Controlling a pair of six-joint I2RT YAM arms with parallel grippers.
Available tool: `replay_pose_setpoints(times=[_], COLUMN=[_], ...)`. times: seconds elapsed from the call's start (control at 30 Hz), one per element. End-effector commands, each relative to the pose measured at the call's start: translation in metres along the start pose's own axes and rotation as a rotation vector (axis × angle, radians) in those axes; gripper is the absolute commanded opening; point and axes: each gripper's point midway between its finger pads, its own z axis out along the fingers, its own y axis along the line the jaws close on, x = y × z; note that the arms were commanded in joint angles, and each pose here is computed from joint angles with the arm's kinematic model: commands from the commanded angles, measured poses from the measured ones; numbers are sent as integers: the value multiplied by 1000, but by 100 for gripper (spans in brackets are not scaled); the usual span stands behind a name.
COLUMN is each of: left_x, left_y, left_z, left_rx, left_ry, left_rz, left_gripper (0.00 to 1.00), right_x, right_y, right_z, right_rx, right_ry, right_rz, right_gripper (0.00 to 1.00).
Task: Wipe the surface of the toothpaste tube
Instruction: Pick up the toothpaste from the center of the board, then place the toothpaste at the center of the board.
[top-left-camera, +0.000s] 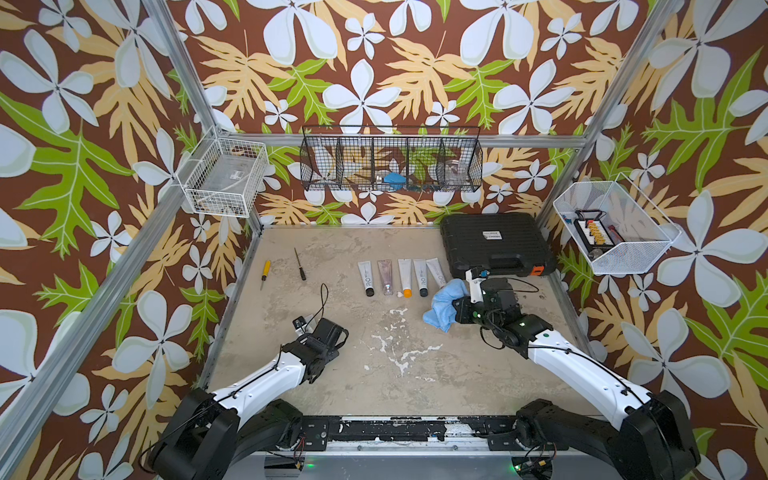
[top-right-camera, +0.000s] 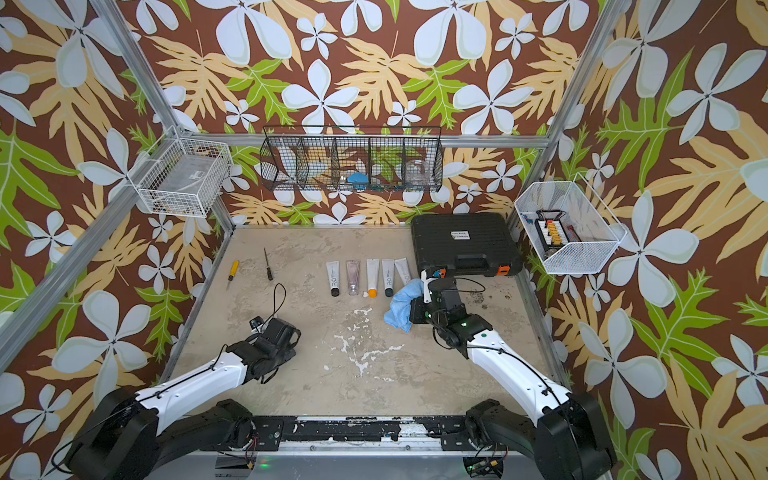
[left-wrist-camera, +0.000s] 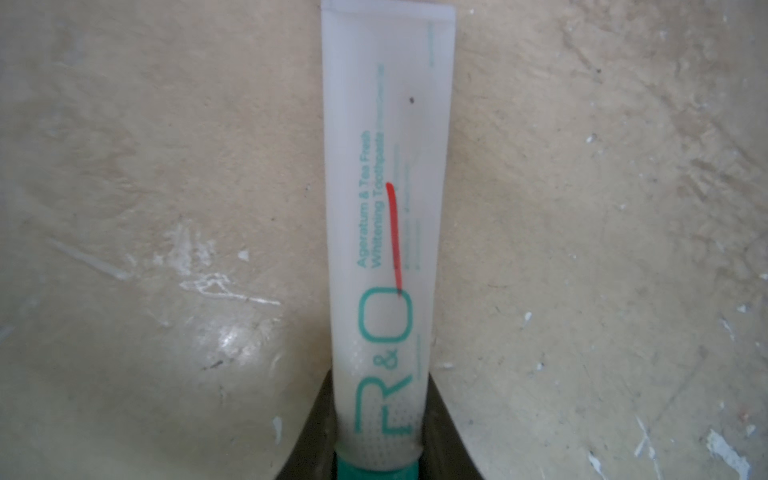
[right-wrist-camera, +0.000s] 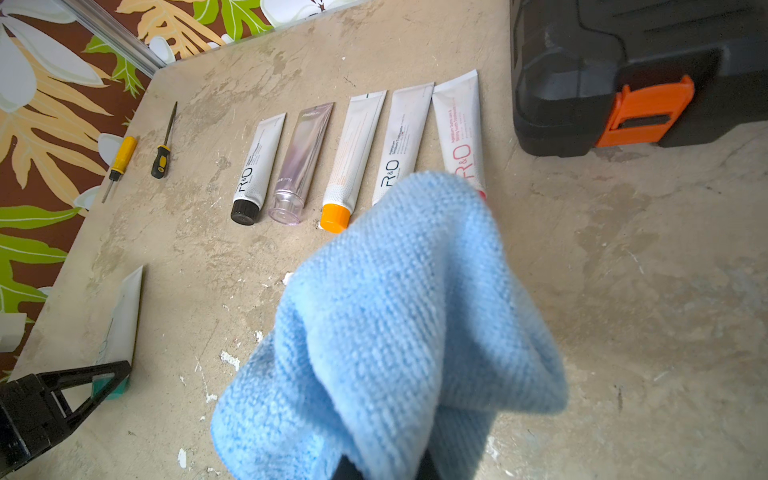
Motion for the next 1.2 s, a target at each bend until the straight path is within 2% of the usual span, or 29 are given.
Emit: replay_pose_setpoints(times=[0.0,0.13,0.43,0.63,0.93,1.1,1.17], left_x=[-1,10,47,86,133,135,138], left_y=[-23,-56,-157,-194,-220,-215,-212], left_z=[-4,-14,-60,-63,-54,-42,-38], left_rx=[112,241,427,477,597,555,550], left_ry=[15,57,-28,-31,42,37,47], left_rz=[103,241,650,873,1033,1066,1076], left_gripper=[16,16,16,15,14,15,19], right_x=[-4,-5,-14,-21,-10,-6,-7], right_y=[2,3,-11,-36,-49,-47,-46], right_z=[-1,-3,-11,-24,-27,-25,-25], right_rx=[-10,-11,9,43,63,42,38], right_ry=[-17,-21,-33,-58,-49,-37,-39], right_rz=[4,7,33,64,81,89,90], right_gripper=[0,0,0,0,0,0,0])
